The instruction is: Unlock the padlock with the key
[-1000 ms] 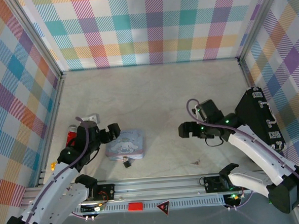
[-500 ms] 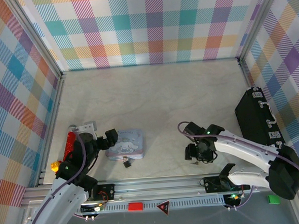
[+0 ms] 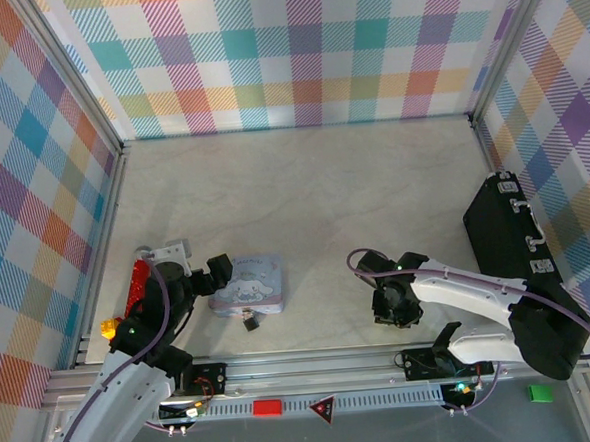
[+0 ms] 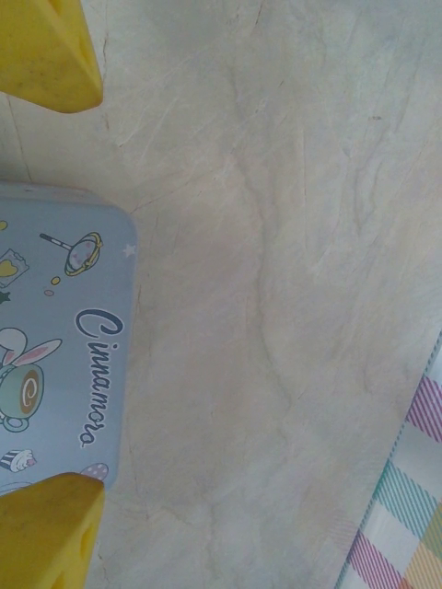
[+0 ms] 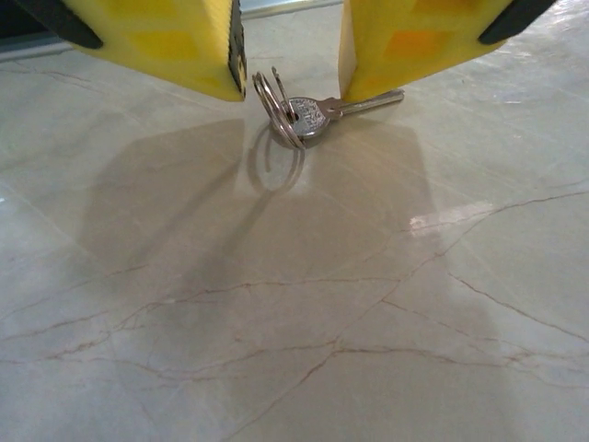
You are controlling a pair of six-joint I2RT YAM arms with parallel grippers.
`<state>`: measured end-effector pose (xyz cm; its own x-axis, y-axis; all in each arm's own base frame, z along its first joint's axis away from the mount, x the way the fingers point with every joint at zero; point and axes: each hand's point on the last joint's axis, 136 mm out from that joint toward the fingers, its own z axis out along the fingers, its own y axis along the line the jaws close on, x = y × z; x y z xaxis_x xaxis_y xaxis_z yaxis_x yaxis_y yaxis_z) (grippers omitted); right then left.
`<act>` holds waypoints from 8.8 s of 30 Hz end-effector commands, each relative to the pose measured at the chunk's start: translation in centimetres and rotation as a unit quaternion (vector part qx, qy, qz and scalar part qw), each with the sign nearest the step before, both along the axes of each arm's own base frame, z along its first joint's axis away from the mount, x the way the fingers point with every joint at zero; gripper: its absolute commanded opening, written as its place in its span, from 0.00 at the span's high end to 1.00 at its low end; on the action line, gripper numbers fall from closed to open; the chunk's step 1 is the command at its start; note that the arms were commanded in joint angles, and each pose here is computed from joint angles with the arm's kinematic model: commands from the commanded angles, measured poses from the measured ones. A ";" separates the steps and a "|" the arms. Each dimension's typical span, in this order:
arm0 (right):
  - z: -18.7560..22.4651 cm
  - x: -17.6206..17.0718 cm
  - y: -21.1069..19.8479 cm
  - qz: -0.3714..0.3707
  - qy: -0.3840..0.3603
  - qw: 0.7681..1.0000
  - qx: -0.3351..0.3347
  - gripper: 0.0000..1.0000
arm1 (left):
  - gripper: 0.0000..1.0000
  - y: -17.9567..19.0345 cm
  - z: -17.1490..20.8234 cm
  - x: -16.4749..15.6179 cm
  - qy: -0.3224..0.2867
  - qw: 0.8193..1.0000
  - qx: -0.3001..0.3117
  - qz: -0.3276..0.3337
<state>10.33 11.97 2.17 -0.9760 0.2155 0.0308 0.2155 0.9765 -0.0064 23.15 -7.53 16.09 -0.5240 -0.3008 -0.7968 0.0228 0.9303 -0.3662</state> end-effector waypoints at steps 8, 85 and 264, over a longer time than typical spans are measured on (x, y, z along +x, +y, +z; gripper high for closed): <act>-0.9 0.1 -0.4 -0.003 -0.003 1.000 -0.017 0.80 | 0.00 -0.2 0.4 0.1 -0.014 1.000 0.000 -0.005; 13.6 14.6 24.0 -0.100 -0.205 0.816 0.531 1.00 | 0.40 -16.0 3.2 2.8 0.011 0.955 -0.133 -0.263; 15.1 13.2 10.1 0.148 -0.411 0.842 0.315 1.00 | 0.13 -9.4 -10.9 -5.8 0.380 0.890 0.239 -0.075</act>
<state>23.75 22.25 17.57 -0.7354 0.1628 -0.6578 -0.3547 0.7346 0.5784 15.17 -16.29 4.87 -0.9873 0.0720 -0.1413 0.0571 0.9926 0.1068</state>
